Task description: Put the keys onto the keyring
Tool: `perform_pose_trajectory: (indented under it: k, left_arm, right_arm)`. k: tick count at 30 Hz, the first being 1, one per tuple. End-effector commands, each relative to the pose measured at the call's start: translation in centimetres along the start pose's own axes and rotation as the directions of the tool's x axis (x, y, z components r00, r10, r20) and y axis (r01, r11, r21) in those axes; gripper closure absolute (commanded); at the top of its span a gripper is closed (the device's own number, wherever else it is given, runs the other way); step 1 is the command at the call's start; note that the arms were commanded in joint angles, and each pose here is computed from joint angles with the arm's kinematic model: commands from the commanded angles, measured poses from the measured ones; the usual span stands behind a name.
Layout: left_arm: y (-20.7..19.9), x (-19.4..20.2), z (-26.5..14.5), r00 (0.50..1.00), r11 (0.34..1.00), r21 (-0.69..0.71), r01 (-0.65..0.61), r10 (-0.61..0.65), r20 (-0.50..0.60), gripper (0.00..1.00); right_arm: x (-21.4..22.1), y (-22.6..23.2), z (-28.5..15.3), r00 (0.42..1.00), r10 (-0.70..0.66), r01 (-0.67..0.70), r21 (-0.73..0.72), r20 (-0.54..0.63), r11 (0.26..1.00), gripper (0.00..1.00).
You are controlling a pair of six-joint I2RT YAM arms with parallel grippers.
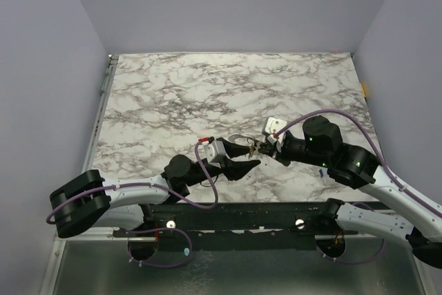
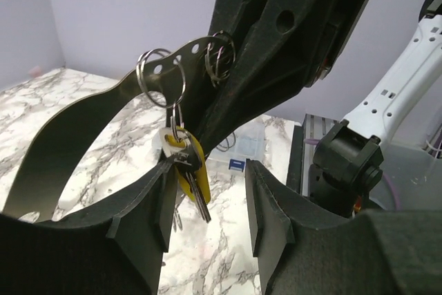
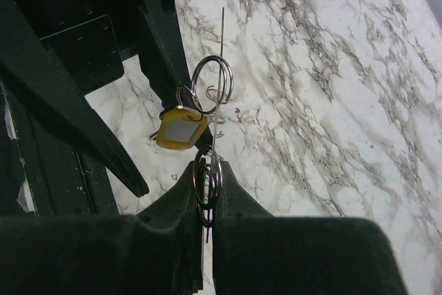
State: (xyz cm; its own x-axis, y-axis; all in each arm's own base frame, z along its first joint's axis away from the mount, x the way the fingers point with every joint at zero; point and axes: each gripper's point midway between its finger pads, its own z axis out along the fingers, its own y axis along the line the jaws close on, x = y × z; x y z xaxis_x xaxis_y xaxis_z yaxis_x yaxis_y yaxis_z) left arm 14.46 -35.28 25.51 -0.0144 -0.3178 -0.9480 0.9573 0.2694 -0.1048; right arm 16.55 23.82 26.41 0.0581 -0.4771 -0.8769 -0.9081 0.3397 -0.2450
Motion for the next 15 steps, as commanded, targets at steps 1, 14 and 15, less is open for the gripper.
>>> perform_pose_trajectory:
  k: [1,14,15]
  left_arm:
    - [-0.6,-1.73,1.14,0.998,0.999,0.014,-0.029,0.028,0.063,0.52]
    - [-0.84,-1.87,0.86,0.997,0.999,0.009,-0.039,0.039,0.07,0.86]
    - [-0.79,-1.82,0.8,0.997,0.999,0.006,-0.035,0.034,0.069,0.89]
  right_arm:
    - [-1.05,0.41,-0.13,0.999,0.0,0.001,-0.028,0.039,1.0,1.0]
    - [-0.47,0.22,-0.26,1.0,0.001,-0.001,-0.01,0.024,1.0,1.0]
    - [-0.44,0.12,-0.24,1.0,0.0,0.0,-0.004,0.023,1.0,1.0]
